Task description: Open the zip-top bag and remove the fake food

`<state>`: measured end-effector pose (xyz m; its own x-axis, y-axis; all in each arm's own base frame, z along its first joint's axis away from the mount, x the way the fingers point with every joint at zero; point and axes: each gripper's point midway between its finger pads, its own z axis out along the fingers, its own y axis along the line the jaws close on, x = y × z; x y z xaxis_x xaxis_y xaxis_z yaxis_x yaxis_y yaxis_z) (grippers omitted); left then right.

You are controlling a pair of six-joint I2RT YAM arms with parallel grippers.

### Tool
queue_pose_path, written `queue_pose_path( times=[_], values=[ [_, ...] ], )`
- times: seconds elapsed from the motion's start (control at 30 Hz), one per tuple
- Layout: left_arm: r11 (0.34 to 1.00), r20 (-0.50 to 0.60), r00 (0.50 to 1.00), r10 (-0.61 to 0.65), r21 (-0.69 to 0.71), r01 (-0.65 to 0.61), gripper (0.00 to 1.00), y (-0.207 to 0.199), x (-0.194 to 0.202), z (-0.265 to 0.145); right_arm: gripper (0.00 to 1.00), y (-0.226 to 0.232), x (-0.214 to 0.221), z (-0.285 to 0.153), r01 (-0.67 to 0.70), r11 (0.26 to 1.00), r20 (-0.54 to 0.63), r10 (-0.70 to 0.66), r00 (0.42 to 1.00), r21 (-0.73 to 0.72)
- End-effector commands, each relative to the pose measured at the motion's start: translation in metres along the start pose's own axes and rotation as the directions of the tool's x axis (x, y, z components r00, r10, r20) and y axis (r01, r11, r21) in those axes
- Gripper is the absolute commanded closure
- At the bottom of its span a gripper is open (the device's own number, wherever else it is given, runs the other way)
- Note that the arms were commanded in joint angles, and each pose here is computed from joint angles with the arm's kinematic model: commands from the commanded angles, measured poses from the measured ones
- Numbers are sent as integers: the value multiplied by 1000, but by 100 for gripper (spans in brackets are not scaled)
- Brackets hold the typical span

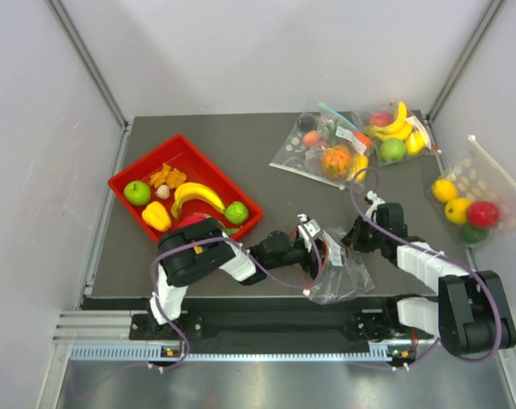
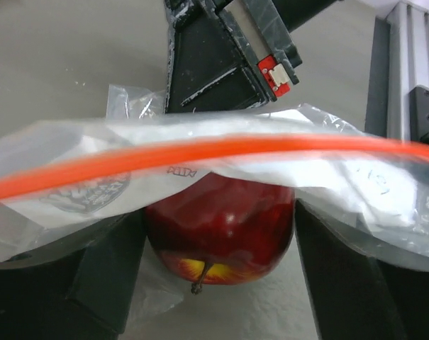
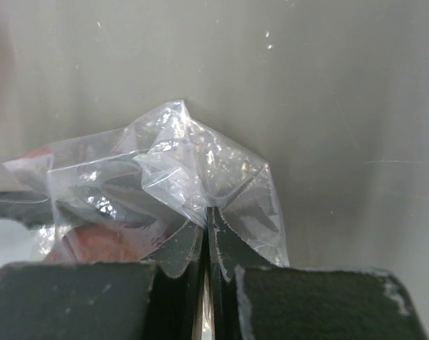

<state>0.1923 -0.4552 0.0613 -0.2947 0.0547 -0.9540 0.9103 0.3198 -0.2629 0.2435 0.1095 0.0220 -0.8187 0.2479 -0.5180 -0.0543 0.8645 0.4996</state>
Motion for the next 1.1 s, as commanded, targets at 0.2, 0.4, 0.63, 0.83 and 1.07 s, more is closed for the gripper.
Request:
queue_pose_path(
  times=[0.2, 0.4, 0.63, 0.83, 1.07],
  values=[
    [999, 4, 1000, 15, -41, -15, 76, 2, -4, 7, 100, 6, -9, 0, 31, 999, 8, -31, 999, -36],
    [997, -15, 1000, 13, -73, -14, 85, 3, -5, -15, 100, 4, -11, 0, 21, 1000, 18, -20, 1000, -20],
    [986, -31, 1000, -7, -169, 2, 89, 7, -14, -66, 100, 2, -13, -2, 14, 1000, 37, -14, 999, -2],
    [958, -58, 998, -15, -286, -2, 90, 18, -15, -114, 100, -2, -14, -3, 1, 1000, 51, -2, 999, 19],
    [869, -111, 993, -28, -493, -31, 91, 45, -21, -170, 100, -2, -16, -5, -5, 1000, 65, 3, 998, 24]
  ],
)
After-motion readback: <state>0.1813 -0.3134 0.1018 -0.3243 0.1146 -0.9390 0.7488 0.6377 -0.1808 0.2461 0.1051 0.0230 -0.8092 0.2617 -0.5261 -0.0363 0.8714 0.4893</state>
